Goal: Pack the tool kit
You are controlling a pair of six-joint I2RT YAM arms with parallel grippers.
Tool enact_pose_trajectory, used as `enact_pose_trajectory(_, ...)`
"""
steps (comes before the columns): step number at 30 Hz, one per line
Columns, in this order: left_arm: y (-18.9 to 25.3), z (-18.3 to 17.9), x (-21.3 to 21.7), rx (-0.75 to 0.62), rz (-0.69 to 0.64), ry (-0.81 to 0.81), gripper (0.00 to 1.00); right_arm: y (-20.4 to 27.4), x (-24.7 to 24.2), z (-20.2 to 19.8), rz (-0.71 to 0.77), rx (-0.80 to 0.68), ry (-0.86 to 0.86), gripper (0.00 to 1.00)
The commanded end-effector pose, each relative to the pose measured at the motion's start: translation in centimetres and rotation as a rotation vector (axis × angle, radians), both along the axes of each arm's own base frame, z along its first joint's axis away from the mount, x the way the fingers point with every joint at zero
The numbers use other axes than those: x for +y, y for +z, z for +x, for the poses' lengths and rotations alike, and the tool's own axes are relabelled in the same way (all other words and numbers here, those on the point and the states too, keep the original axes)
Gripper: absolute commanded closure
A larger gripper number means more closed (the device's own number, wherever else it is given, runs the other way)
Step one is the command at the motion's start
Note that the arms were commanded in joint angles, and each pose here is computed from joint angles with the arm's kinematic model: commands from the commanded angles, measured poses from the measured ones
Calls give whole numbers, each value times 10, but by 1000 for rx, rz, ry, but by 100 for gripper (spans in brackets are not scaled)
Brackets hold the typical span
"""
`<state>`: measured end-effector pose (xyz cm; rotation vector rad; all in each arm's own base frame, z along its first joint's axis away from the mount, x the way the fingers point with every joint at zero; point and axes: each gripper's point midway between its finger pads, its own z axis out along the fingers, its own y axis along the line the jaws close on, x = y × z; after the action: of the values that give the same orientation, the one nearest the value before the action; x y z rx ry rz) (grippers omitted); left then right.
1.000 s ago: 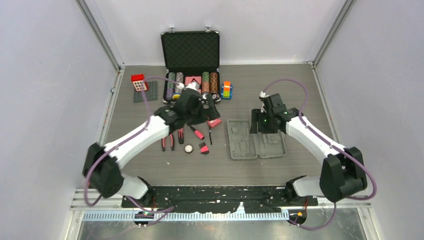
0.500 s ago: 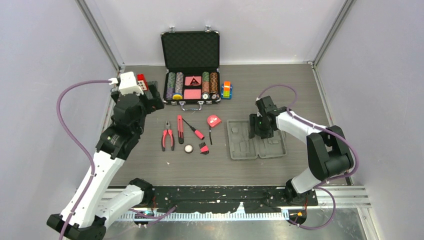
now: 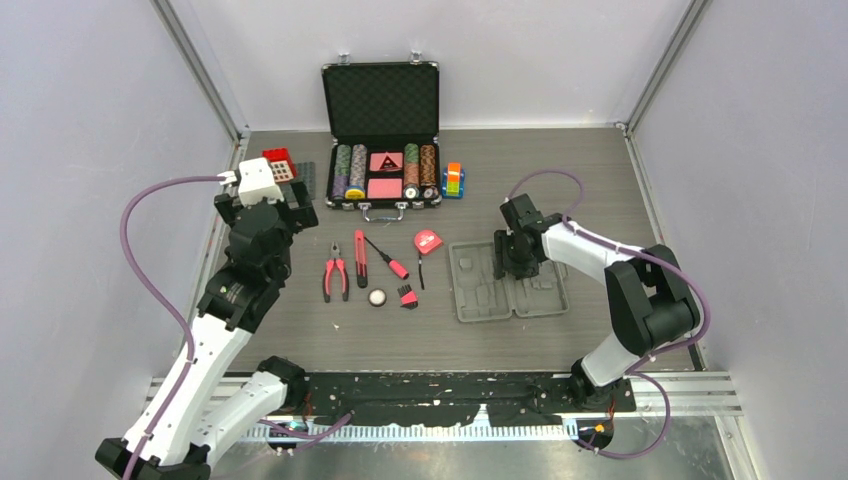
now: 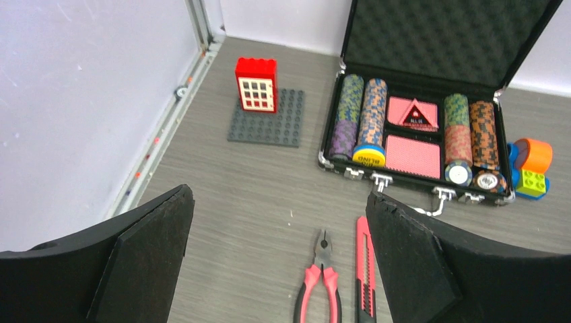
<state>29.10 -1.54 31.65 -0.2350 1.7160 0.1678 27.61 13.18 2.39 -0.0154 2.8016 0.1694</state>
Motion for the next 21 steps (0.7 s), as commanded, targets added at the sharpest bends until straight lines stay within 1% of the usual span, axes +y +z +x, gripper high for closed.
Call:
enact_pose_trajectory(1, 25, -2, 14, -121, -3, 67, 0, 2, -21, 13, -131, -41, -41, 50)
enact_pose_trajectory(4, 25, -2, 17, -124, 10, 83, 0, -2, -33, 17, -205, -49, -42, 51)
enact_pose_trajectory(6, 24, -2, 18, -122, 13, 87, 0, -9, -32, 16, -220, -35, -35, 51)
enact_pose_trajectory(9, 25, -2, 18, -127, 12, 87, 0, -19, -24, 14, -203, -7, -26, 51)
enact_pose_trajectory(12, 26, -3, 18, -129, 12, 85, 0, -18, -15, 16, -179, -8, -17, 52)
enact_pose_trajectory(16, 24, -1, 16, -121, 13, 77, 0, 0, -9, 23, -150, -44, -9, 50)
enact_pose_trajectory(21, 24, -2, 14, -118, 0, 68, 0, 40, -2, 37, -109, -130, 8, 47)
